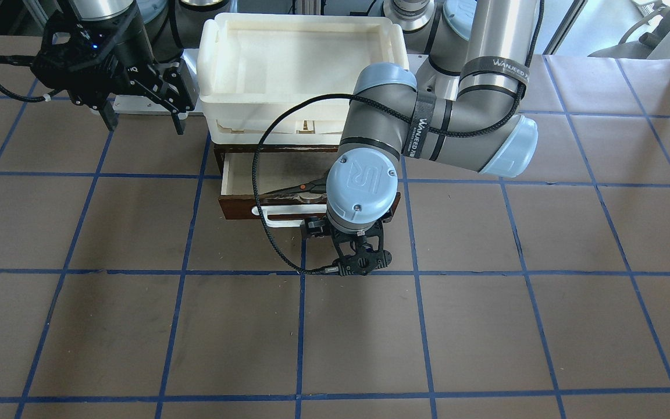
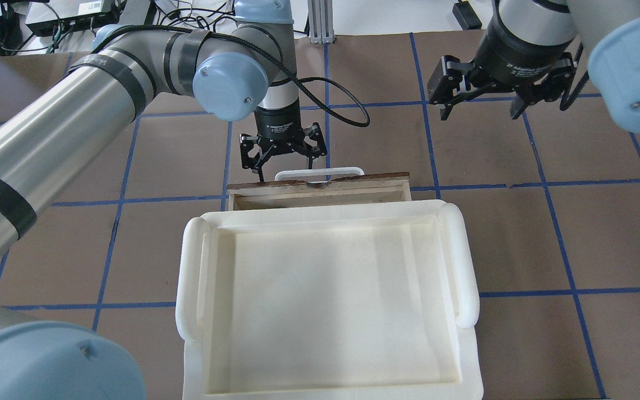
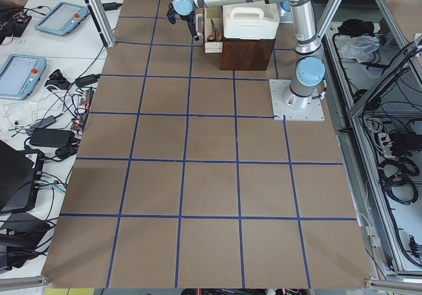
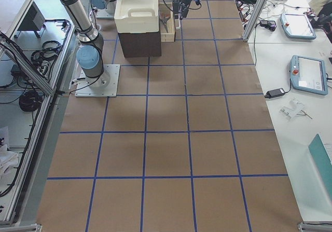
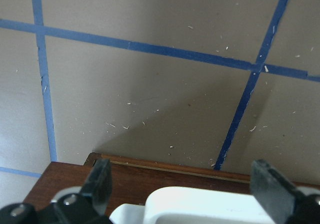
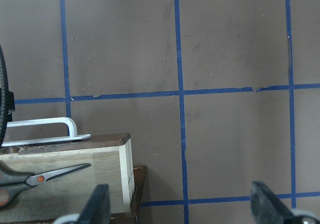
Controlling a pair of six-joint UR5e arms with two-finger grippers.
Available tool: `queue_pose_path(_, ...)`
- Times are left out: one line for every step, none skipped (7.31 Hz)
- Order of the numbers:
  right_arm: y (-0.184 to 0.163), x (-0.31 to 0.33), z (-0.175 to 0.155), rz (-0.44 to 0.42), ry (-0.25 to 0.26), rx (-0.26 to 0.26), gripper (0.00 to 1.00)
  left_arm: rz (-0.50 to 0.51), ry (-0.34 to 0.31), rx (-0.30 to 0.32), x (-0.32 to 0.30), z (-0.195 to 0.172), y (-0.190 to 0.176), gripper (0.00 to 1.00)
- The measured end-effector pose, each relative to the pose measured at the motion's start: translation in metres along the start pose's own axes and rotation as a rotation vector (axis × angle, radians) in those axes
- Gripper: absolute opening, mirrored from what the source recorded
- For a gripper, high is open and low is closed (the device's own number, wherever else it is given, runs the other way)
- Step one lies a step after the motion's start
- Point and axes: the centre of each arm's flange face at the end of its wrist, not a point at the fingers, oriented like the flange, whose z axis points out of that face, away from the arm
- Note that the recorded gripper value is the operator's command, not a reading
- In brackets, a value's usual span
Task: Put scissors in drawer and close it
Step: 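Lower the left gripper to the drawer front behind the handle, then push the drawer shut with the left gripper toward the tray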
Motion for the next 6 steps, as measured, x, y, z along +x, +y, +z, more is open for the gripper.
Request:
queue_pose_path(0.000,0.000,0.000,0.001,-0.002,-0.001,1.00,-0.009,0.006,0.005,0.001,0.001,-0.004,1.00)
queue_pose_path(0.000,0.000,0.000,0.001,-0.002,-0.001,1.00,-0.013,0.019,0.022,0.003,0.002,-0.012,1.00)
queue_pose_path(0.000,0.000,0.002,0.001,0.000,-0.004,1.00,-0.013,0.031,0.033,0.007,0.004,-0.017,1.00)
queue_pose_path(0.002,0.000,0.005,0.001,0.003,-0.009,1.00,-0.015,0.035,0.031,0.009,0.006,-0.017,1.00)
queue_pose_path(0.004,0.001,0.009,0.002,0.004,-0.012,1.00,-0.022,0.033,0.021,0.010,0.006,-0.014,1.00)
queue_pose_path(0.005,0.001,0.012,0.003,0.005,-0.013,1.00,-0.029,0.026,0.006,0.008,0.003,-0.008,1.00)
